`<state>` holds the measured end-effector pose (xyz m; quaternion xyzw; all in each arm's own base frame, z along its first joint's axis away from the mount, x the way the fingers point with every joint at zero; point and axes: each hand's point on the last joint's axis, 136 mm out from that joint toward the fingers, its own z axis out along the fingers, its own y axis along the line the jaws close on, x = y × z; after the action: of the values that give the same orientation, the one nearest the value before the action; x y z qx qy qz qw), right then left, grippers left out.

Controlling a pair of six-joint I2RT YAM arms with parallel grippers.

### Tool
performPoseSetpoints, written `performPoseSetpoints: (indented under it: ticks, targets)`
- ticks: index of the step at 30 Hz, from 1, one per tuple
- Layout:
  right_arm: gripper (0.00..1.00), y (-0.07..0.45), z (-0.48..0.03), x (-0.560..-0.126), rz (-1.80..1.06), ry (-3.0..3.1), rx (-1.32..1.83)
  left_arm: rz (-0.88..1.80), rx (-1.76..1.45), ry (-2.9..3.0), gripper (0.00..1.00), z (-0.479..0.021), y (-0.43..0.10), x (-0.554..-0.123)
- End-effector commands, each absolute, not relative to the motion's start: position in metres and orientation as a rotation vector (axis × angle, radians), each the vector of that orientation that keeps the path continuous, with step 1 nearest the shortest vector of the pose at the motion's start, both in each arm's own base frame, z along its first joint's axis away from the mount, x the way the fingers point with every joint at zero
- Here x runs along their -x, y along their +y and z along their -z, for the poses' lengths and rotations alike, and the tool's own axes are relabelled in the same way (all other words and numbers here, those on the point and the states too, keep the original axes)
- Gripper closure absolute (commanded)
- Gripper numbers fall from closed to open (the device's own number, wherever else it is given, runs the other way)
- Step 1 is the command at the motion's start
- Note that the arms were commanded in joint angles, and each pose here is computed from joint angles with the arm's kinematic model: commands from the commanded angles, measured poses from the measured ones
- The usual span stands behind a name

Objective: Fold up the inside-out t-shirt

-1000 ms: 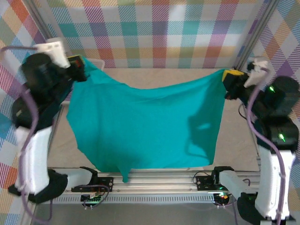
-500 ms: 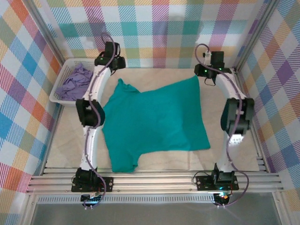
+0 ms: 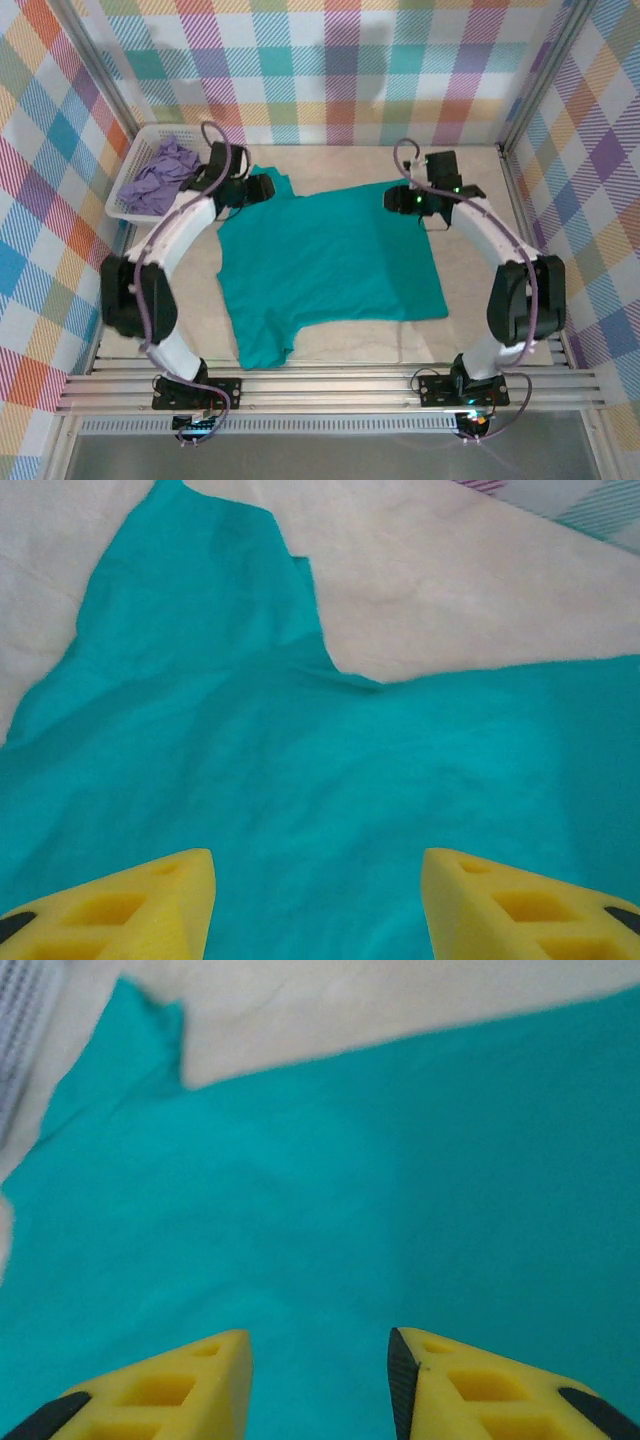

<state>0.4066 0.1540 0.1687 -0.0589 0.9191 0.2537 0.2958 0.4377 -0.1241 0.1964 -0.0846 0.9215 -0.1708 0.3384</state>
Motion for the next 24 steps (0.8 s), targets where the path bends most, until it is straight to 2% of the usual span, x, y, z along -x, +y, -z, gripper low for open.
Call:
performPoseSetpoints:
  ticks: [1, 3, 8, 16, 24]
  targets:
    - [0.57, 0.163, -0.14, -0.378, -0.866, 2.527, 0.068, 0.481, 0.288, 2.43, 0.4, -0.152, -0.12, -0.415]
    - [0.56, 0.168, -0.133, -0.38, -0.917, 2.532, 0.073, 0.498, 0.296, 2.466, 0.37, -0.131, -0.119, -0.403]
    - [0.54, 0.173, -0.125, -0.42, -0.934, 2.497, 0.062, 0.577, 0.325, 2.443, 0.31, -0.117, -0.115, -0.432]
    - [0.56, 0.148, -0.081, -0.499, -0.883, 2.511, -0.215, 0.555, 0.43, 2.512, 0.31, -0.074, -0.101, -0.505]
    - [0.58, 0.13, -0.03, -0.534, -0.773, 2.637, -0.486, 0.539, 0.468, 2.63, 0.32, -0.034, -0.106, -0.543]
